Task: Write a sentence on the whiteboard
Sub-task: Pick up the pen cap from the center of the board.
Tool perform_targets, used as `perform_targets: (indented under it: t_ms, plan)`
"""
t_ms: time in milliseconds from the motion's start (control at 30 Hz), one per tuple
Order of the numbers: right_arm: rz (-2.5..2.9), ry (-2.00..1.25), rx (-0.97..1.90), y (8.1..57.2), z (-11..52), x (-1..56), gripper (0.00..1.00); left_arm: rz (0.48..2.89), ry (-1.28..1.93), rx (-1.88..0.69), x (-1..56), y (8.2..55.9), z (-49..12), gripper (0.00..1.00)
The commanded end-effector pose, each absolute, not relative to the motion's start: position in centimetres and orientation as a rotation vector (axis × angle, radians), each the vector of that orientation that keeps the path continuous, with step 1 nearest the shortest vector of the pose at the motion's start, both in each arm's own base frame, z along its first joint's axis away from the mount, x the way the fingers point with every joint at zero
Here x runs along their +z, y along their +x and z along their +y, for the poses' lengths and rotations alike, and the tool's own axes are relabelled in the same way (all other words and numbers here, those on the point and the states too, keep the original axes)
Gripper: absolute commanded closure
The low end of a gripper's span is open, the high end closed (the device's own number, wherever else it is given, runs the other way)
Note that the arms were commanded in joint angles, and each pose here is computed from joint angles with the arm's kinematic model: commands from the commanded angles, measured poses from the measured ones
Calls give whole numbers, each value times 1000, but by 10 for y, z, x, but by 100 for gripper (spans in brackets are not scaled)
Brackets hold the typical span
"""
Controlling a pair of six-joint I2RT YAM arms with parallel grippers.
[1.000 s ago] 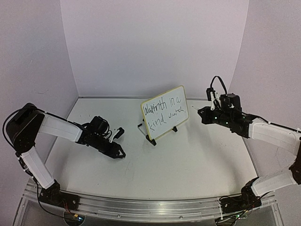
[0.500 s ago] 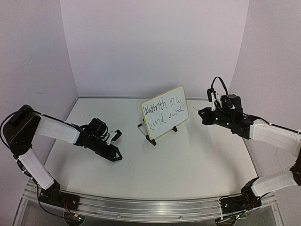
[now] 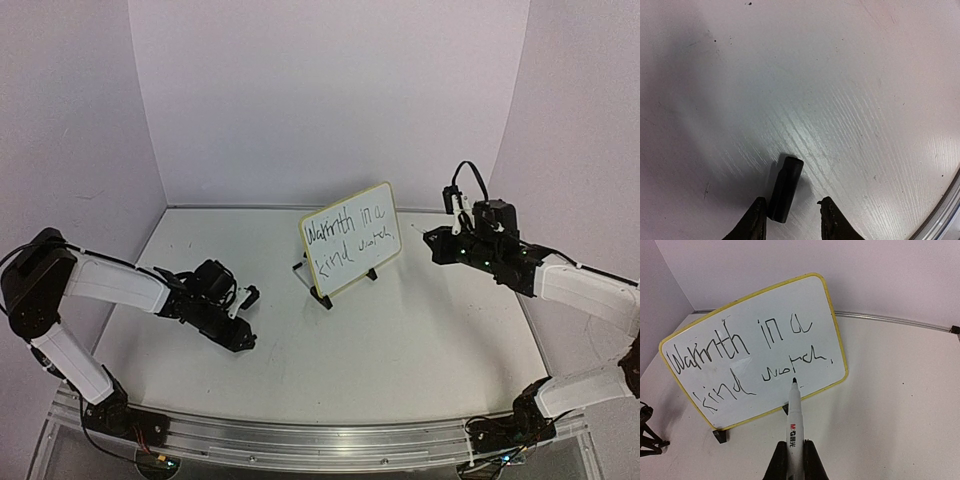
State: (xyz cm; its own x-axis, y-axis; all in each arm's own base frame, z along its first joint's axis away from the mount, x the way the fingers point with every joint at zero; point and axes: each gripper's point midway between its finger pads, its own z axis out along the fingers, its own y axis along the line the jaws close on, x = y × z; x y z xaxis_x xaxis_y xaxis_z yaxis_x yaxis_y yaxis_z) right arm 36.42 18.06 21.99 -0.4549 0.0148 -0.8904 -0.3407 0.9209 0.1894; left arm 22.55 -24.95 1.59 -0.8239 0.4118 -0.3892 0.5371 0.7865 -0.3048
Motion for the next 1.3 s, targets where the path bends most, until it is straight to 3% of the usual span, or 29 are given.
perform_targets:
  t_ms: [0, 467, 633, 900, 1033, 1267]
  plan:
    - [1978, -224, 416, 362, 178, 229, 100, 2682, 697, -477, 17, 226, -243, 66]
    - [2024, -298, 450, 351, 185, 232, 100, 2703, 754, -472, 7, 219, -251, 100]
    - [2121, -512, 628, 322, 213, 238, 100, 2645, 782, -525, 16, 219, -258, 100]
    - [2265, -761, 1134, 262, 260, 255, 100, 2326, 899, -791, 101, 217, -290, 100]
    - [2257, -833, 1437, 239, 283, 272, 100, 2244, 1003, -930, 139, 202, -306, 100]
    - [2335, -1033, 1636, 196, 321, 254, 100, 2113, 1209, -1121, 186, 165, -343, 100]
